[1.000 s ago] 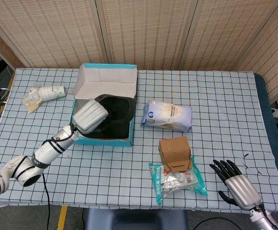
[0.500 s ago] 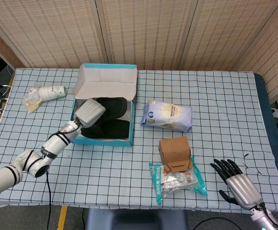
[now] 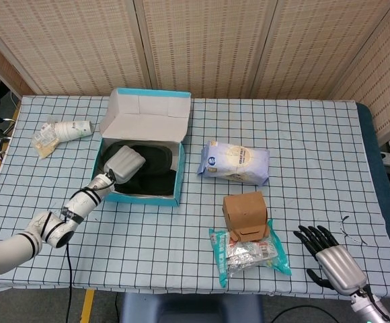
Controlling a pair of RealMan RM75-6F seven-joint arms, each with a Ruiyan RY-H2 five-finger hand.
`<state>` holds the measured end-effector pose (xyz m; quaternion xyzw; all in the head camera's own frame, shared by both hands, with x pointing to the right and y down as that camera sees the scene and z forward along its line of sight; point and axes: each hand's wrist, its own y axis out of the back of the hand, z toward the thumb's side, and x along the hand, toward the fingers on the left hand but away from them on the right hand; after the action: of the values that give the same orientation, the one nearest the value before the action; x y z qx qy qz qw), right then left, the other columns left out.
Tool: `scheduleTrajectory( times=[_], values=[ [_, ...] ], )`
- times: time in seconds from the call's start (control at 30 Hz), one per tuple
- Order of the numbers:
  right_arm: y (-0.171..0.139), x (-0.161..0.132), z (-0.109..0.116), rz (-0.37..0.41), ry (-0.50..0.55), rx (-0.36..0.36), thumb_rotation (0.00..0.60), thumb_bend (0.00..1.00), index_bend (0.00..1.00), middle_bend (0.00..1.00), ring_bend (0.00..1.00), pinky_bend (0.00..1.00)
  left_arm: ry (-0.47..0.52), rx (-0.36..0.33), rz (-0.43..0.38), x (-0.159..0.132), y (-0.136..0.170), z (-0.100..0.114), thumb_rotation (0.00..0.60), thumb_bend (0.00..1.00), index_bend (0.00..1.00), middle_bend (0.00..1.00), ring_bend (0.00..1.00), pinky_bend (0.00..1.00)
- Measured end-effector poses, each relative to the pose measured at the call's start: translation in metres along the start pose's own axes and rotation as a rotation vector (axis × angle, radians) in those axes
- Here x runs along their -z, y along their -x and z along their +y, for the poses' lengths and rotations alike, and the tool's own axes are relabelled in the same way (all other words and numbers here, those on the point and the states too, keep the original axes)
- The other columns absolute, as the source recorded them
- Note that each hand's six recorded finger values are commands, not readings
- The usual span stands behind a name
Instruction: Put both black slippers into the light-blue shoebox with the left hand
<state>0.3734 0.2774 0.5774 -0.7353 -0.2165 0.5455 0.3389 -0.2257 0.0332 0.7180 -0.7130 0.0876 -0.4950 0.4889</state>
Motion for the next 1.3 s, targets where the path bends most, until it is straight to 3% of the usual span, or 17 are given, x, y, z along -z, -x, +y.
scheduleTrajectory(
  times=[0.2,0.27,0.33,0.4,0.5,0.6,0.7,0.8,1.07,1.2,1.3],
  values=[
    [-0.001,-0.001,0.0,0.001,0.0,-0.002,0.6,0.25,0.0,0.0,0.0,0.0,-0.013,0.094,-0.013,-0.01,-0.004,-0.022,0.6,0.91,0.69,0.65,0.49,0.62],
    [-0.001,-0.001,-0.001,0.001,0.0,-0.006,0.6,0.25,0.0,0.0,0.0,0.0,-0.025,0.103,-0.02,-0.014,-0.005,-0.025,0.6,0.88,0.65,0.6,0.45,0.56],
    [0.0,-0.001,-0.002,0.001,-0.001,-0.01,0.6,0.25,0.0,0.0,0.0,0.0,-0.027,0.084,-0.024,-0.016,-0.005,-0.022,0.6,0.82,0.51,0.47,0.4,0.52],
    [0.0,-0.001,-0.002,0.001,-0.002,-0.012,0.6,0.25,0.0,0.0,0.0,0.0,-0.02,0.056,-0.028,-0.019,-0.004,-0.018,0.6,0.79,0.3,0.31,0.35,0.5],
    [0.0,-0.001,-0.003,0.003,-0.003,-0.015,0.6,0.25,0.0,0.0,0.0,0.0,0.007,0.009,-0.038,-0.022,0.001,-0.008,0.6,0.74,0.09,0.15,0.26,0.43],
    [0.0,-0.003,-0.003,0.007,-0.004,-0.019,0.6,0.25,0.0,0.0,0.0,0.0,0.037,-0.043,-0.046,-0.02,0.006,0.004,0.6,0.72,0.01,0.06,0.18,0.37],
    [-0.001,-0.004,-0.003,0.011,-0.004,-0.019,0.6,0.25,0.0,0.0,0.0,0.0,0.092,-0.098,-0.055,-0.019,0.012,0.017,0.6,0.7,0.01,0.04,0.15,0.34],
    [-0.002,-0.005,-0.003,0.015,-0.005,-0.018,0.6,0.25,0.0,0.0,0.0,0.0,0.14,-0.144,-0.067,-0.016,0.022,0.03,0.6,0.69,0.06,0.09,0.15,0.32],
    [-0.004,-0.007,-0.003,0.027,-0.005,-0.019,0.6,0.25,0.0,0.0,0.0,0.0,0.169,-0.161,-0.049,-0.001,0.041,0.033,0.6,0.66,0.11,0.13,0.15,0.27],
    [-0.006,-0.007,-0.002,0.027,-0.002,-0.015,0.6,0.25,0.0,0.0,0.0,0.0,0.187,-0.21,-0.042,0.001,0.051,0.036,0.6,0.61,0.15,0.24,0.23,0.31],
    [-0.005,-0.007,-0.002,0.028,-0.001,-0.015,0.6,0.25,0.0,0.0,0.0,0.0,0.205,-0.285,-0.041,0.002,0.062,0.04,0.6,0.6,0.22,0.3,0.25,0.34]
  ],
)
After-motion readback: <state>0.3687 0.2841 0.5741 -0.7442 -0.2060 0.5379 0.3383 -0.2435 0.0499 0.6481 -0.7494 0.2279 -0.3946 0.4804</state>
